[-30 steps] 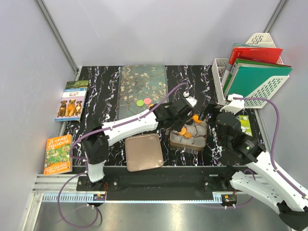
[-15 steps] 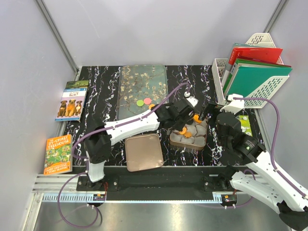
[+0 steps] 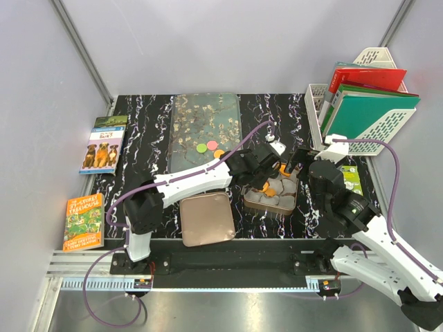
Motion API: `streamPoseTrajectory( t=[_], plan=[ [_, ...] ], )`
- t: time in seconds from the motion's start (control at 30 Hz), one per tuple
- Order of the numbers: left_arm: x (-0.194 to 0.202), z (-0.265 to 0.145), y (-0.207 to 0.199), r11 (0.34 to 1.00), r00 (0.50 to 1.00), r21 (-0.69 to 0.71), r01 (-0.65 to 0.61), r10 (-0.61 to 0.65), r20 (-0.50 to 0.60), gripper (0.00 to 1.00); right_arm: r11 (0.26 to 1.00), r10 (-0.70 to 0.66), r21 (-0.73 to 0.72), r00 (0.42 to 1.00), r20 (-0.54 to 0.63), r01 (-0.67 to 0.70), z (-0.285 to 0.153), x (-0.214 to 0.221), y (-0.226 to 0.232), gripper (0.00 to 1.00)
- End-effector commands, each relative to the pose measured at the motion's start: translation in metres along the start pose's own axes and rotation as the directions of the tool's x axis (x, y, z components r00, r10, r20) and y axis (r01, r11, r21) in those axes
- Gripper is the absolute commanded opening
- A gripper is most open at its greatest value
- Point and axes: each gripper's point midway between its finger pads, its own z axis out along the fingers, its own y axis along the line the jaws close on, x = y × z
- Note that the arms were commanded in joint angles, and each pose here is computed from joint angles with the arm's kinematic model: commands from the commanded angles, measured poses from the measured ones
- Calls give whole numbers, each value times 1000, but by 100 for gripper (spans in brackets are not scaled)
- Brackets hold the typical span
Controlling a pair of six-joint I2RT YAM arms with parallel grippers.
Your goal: Pack the cookies
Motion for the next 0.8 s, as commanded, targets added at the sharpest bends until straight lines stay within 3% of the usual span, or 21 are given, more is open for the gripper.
streamPoseTrajectory(
  t=[0.0, 0.57, 0.77],
  plan=[
    [-22, -3, -6, 999, 996, 36, 13, -16, 84, 28, 1000, 10, 13, 1000, 27, -11, 0, -9, -2, 100],
    [-27, -27, -42, 978, 992, 208, -35, 9, 123, 19, 1000, 14, 12, 1000, 22, -14, 1, -6, -1, 100],
    [-38, -40, -22, 993, 981, 117, 15, -37, 190, 18, 1000, 21, 11, 999, 27, -21, 0, -7, -2, 100]
  ],
)
